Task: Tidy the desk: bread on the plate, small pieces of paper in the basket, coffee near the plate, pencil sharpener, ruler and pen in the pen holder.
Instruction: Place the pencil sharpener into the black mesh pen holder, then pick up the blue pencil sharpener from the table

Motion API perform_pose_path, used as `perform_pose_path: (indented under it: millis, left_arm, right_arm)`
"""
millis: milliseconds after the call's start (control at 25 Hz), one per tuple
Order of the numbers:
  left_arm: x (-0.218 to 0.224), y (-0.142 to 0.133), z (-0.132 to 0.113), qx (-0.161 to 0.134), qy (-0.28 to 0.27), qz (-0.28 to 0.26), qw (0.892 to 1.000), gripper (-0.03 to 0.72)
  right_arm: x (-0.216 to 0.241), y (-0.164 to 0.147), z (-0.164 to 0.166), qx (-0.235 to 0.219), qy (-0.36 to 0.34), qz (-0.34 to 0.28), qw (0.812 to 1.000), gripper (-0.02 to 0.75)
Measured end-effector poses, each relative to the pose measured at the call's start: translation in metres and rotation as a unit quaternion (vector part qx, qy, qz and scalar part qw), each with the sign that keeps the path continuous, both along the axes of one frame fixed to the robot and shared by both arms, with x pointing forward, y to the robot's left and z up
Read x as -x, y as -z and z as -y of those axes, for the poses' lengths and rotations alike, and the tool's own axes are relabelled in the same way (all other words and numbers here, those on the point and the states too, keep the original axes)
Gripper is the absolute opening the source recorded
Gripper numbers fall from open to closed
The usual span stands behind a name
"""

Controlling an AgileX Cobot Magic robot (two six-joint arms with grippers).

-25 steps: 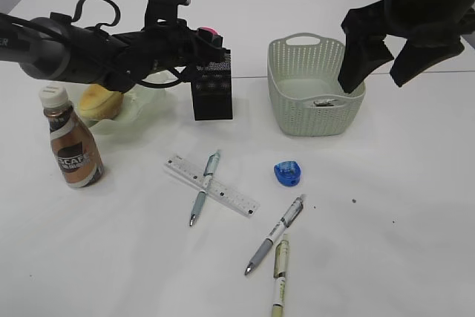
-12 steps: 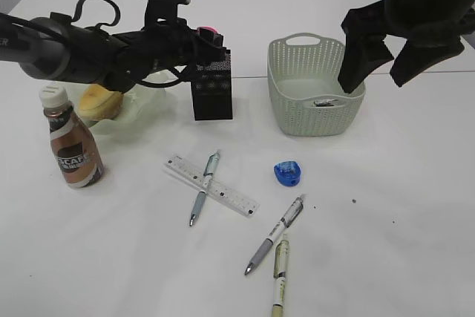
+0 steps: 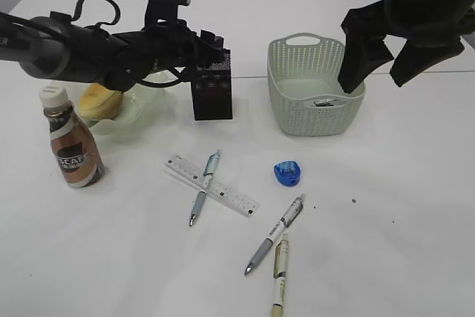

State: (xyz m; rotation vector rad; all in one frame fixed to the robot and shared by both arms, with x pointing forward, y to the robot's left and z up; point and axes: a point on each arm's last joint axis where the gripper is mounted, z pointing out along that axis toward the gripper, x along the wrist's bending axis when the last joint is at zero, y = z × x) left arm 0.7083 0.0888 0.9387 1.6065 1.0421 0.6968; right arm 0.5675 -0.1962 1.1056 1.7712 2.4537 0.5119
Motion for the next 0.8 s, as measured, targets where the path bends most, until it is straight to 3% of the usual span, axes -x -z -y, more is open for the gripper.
perform_pose_path:
  millis: [160, 480, 600, 800]
  left_arm:
    - [0.002, -0.006, -0.003, -0.016, -0.008, -0.024, 1.0, 0.442]
    - [0.025, -0.078, -0.02, -0.057, -0.04, -0.075, 0.995, 0.421]
    - [0.042, -0.102, -0.032, -0.081, -0.061, -0.126, 0.987, 0.408]
    - [0.079, -0.135, -0.052, -0.121, -0.093, -0.231, 0.961, 0.354]
  right_arm:
    - [0.0, 0.0, 0.0, 0.0, -0.001, 0.0, 1.0, 0.584]
    - [0.0, 0.0, 0.0, -0.003, 0.011, -0.003, 1.0, 0.584]
    - [0.0, 0.0, 0.0, -0.006, 0.021, -0.005, 1.0, 0.584]
    - [0.0, 0.0, 0.0, -0.011, 0.041, -0.01, 0.999, 0.584]
